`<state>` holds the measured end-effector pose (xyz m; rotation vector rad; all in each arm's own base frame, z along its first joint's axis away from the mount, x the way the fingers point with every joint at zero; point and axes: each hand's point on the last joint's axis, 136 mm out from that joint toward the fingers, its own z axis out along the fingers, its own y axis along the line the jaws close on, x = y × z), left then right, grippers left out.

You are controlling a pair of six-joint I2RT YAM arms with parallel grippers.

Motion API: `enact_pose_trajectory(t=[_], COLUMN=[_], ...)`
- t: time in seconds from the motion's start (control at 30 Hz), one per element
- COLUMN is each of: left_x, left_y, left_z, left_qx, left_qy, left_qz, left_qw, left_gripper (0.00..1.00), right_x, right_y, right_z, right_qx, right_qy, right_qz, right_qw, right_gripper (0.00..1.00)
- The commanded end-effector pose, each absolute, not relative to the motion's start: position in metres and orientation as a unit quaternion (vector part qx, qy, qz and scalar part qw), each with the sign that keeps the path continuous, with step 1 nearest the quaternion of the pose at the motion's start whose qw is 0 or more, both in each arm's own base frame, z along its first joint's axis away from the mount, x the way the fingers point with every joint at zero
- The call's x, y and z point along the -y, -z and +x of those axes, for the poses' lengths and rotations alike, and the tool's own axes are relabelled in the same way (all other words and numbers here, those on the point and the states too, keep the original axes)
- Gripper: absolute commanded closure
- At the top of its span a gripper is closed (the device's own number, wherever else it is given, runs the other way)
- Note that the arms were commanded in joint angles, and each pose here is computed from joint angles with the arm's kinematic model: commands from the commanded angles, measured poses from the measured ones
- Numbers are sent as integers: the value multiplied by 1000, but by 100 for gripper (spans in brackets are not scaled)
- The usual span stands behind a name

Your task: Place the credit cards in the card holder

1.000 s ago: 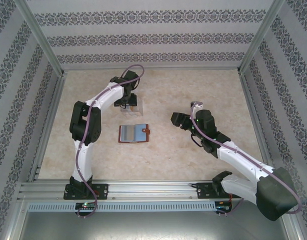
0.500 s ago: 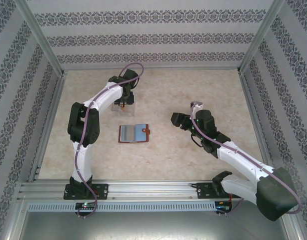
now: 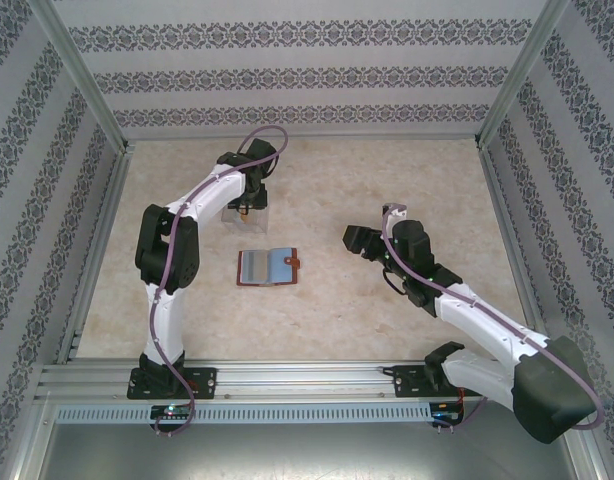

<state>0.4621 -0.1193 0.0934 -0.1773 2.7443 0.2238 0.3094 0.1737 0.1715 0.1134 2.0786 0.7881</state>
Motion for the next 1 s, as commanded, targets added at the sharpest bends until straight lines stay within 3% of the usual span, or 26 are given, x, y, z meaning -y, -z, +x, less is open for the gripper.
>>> enact_pose_trajectory(t=[0.0,0.07,0.13,0.23,0.4,0.97], left_x=[116,116,116,119,111,99], left_y=[-101,-100,-99,-96,-96,-80], left_z=[450,450,450,450,450,451], left_qx=[-978,-978,-979,-981,-978,-979], left_qy=[-91,-92,-92,-89,-111,-128], left_qz=[-47,-43,-42,-37,-42,-38], left_qw=[181,180,177,171,173,154], left_gripper=[55,63,62,49,36,43], right_x=[-166,-166,-166,-166,-166,-167], right_y=[-168,-168,-167,-166,-164,-163], right_z=[309,309,309,309,309,309], right_qx=[-839,-839,-839,-840,-841,-843], right_qy=[-307,-308,-309,-309,-309,-309], right_qz=[51,51,52,53,53,54], right_qw=[446,446,444,442,440,436], right_gripper=[29,29,29,29,29,29])
